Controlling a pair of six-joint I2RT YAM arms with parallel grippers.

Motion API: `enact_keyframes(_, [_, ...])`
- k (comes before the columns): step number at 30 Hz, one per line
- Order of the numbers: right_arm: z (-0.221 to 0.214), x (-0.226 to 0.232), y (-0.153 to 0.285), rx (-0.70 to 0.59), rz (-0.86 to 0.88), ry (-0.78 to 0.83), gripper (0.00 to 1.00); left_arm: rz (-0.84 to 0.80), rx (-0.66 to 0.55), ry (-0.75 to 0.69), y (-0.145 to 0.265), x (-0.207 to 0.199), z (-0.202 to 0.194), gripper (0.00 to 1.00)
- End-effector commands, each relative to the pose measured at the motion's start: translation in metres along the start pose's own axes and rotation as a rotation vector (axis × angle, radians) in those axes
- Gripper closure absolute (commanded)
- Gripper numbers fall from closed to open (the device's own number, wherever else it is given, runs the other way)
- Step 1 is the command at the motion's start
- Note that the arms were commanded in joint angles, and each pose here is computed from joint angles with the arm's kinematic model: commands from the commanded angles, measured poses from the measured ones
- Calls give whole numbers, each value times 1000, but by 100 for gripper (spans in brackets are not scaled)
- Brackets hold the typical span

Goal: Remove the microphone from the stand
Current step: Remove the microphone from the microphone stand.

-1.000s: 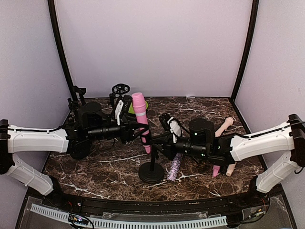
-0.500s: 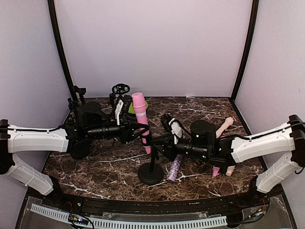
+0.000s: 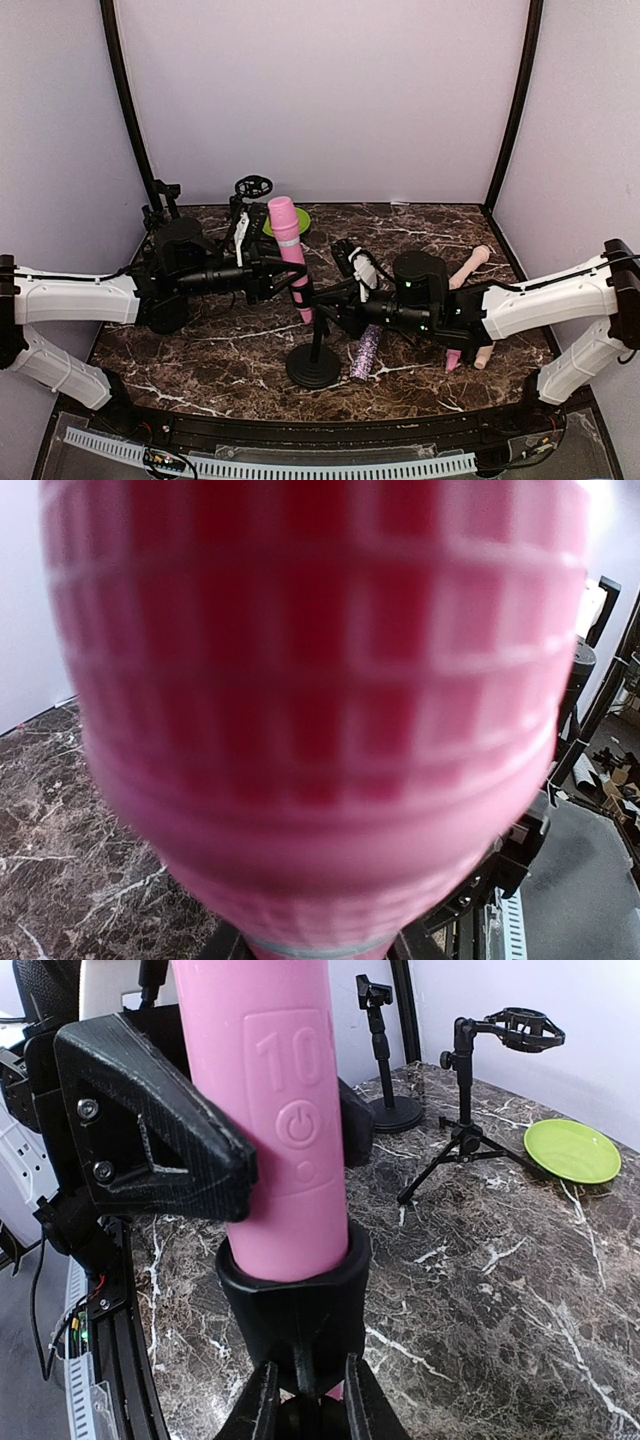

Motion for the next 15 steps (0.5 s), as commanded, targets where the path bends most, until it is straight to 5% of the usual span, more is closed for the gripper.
enact_keyframes(1, [-49, -25, 2, 228, -154, -34, 100, -37, -240, -130, 22, -23, 65, 100])
enact_keyframes(15, [-54, -20, 3, 241, -97, 22, 100, 77, -217, 56, 17, 1, 91, 100])
Point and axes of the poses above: each gripper's point midway between its finger pads, its own y axis back along the fingers, its own x axis along the line the jaws close on, z = x × y, the point moved 9 cm from there along y, back along the fingers, and after that the axes turned 7 degrees about y, right-handed, at the moved point
